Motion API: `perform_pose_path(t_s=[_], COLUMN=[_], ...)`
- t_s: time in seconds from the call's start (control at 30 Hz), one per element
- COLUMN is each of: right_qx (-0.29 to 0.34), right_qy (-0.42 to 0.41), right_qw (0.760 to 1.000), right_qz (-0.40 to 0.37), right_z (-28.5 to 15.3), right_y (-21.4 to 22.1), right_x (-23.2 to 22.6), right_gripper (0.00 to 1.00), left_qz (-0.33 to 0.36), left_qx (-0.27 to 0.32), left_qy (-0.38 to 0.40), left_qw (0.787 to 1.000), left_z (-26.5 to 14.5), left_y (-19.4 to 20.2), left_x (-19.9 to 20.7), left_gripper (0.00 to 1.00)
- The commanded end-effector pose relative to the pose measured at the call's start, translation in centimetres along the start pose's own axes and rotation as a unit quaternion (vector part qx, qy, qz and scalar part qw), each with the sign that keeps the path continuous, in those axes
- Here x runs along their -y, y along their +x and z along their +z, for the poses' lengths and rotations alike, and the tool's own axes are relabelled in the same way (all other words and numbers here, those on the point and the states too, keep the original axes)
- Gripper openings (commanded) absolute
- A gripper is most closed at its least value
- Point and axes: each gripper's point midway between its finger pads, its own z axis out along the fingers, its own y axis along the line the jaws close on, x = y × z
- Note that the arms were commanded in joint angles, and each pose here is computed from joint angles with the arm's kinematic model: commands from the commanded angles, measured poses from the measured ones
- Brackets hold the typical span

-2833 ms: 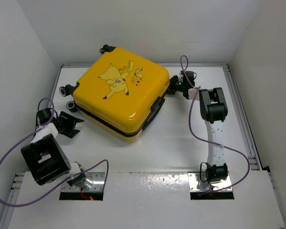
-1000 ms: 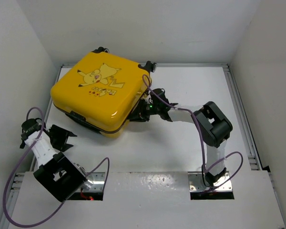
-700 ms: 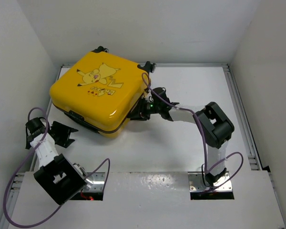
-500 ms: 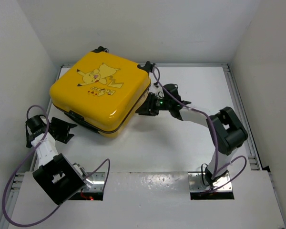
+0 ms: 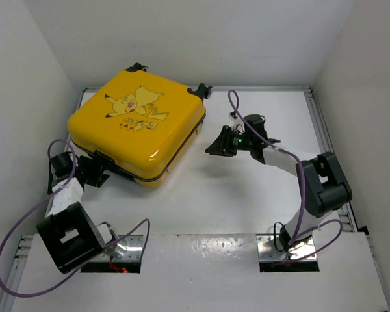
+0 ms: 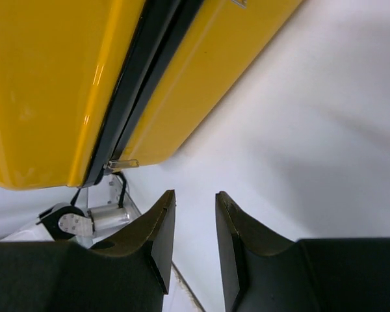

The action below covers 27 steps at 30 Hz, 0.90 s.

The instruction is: Pack the luggage

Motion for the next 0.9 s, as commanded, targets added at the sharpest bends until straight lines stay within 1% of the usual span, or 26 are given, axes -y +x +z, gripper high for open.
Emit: perform_pose_path(t_s=[0.0,0.03,0.07,0.1,0.13,0.17,0.23,0.27,0.3,0.33,0.37,0.4,0.43,0.5,0.53,0.6,0.63,0.67,0.73,0.77,0.83,0.87], right_qx=[0.035,0.04,0.055,0.06,0.068,0.082,0.089,0.105,0.113,0.115,0.13,0.137,0.144,0.142,0.143,0.127,0.118,0.106,0.1,0.094,0.096,0.094], right_qy=[-0.01,-0.007,0.0,0.004,0.02,0.019,0.034,0.033,0.032,0.033,0.037,0.037,0.036,0.028,0.025,0.013,0.011,-0.004,-0.015,-0.024,-0.026,-0.025], right_qw=[0.998,0.998,0.996,0.995,0.993,0.988,0.983,0.973,0.968,0.96,0.949,0.945,0.941,0.94,0.941,0.945,0.948,0.95,0.947,0.948,0.945,0.946], right_qz=[-0.049,-0.055,-0.075,-0.085,-0.09,-0.13,-0.156,-0.203,-0.221,-0.252,-0.284,-0.293,-0.303,-0.307,-0.307,-0.3,-0.297,-0.295,-0.306,-0.304,-0.311,-0.309], right_z=[-1.6,-1.8,-2.3,-2.5,-2.7,-3.4,-3.6,-4.4,-4.5,-4.5,-5.1,-5.1,-5.4,-5.4,-5.4,-5.3,-5.2,-5.1,-5.1,-5.1,-5.2,-5.1], right_y=[-1.8,-2.0,-2.7,-2.9,-3.0,-3.5,-3.1,-3.7,-3.5,-3.5,-4.1,-4.2,-4.6,-4.8,-5.0,-4.6,-4.2,-3.5,-3.2,-2.6,-2.7,-2.6], right_x=[-0.8,-0.6,-0.4,-0.3,0.6,0.1,1.0,0.4,0.5,0.4,-0.1,-0.3,-0.6,-1.0,-1.2,-1.4,-1.1,-1.4,-1.6,-1.5,-1.6,-1.5], right_gripper=[0.31,0.31,0.31,0.31,0.31,0.31,0.31,0.31,0.33,0.33,0.34,0.34,0.34,0.34,0.34,0.31,0.28,0.23,0.21,0.2,0.12,0.09], left_qz=[0.003,0.003,0.002,0.004,-0.001,0.003,0.011,0.015,0.019,0.019,0.032,0.035,0.044,0.054,0.054,0.07,0.073,0.088,0.1,0.106,0.107,0.117], left_qx=[0.01,0.015,0.011,0.019,0.014,0.01,0.005,0.016,0.02,0.027,0.032,0.025,0.034,0.025,0.026,0.023,0.015,0.02,0.023,0.021,0.034,0.026], left_qy=[-0.005,-0.004,-0.015,-0.01,-0.023,-0.022,-0.037,-0.048,-0.052,-0.059,-0.064,-0.075,-0.077,-0.086,-0.085,-0.083,-0.093,-0.101,-0.11,-0.126,-0.139,-0.153], left_qw=[1.0,1.0,1.0,1.0,1.0,1.0,0.999,0.999,0.998,0.998,0.997,0.996,0.995,0.995,0.995,0.994,0.993,0.991,0.989,0.986,0.984,0.981], left_z=[1.5,1.6,2.0,2.1,2.6,2.9,3.4,3.6,3.6,3.6,3.8,4.0,4.1,4.5,4.8,5.1,5.2,5.2,5.0,4.9,4.6,4.5], left_y=[0.6,0.5,0.9,0.6,1.0,1.2,1.8,1.5,1.5,1.2,1.0,1.5,1.3,1.9,1.6,2.0,2.3,1.9,1.4,1.1,-0.4,-0.7], left_x=[0.1,0.3,-0.3,0.1,-0.3,-0.3,-0.7,-1.0,-1.0,-1.1,-0.9,-1.4,-1.0,-1.3,-1.2,-0.6,-1.2,-1.0,-0.9,-1.6,-1.7,-2.5], left_gripper=[0.49,0.49,0.47,0.45,0.44,0.44,0.42,0.4,0.38,0.38,0.38,0.38,0.35,0.32,0.29,0.24,0.2,0.17,0.12,0.07,0.03,0.0])
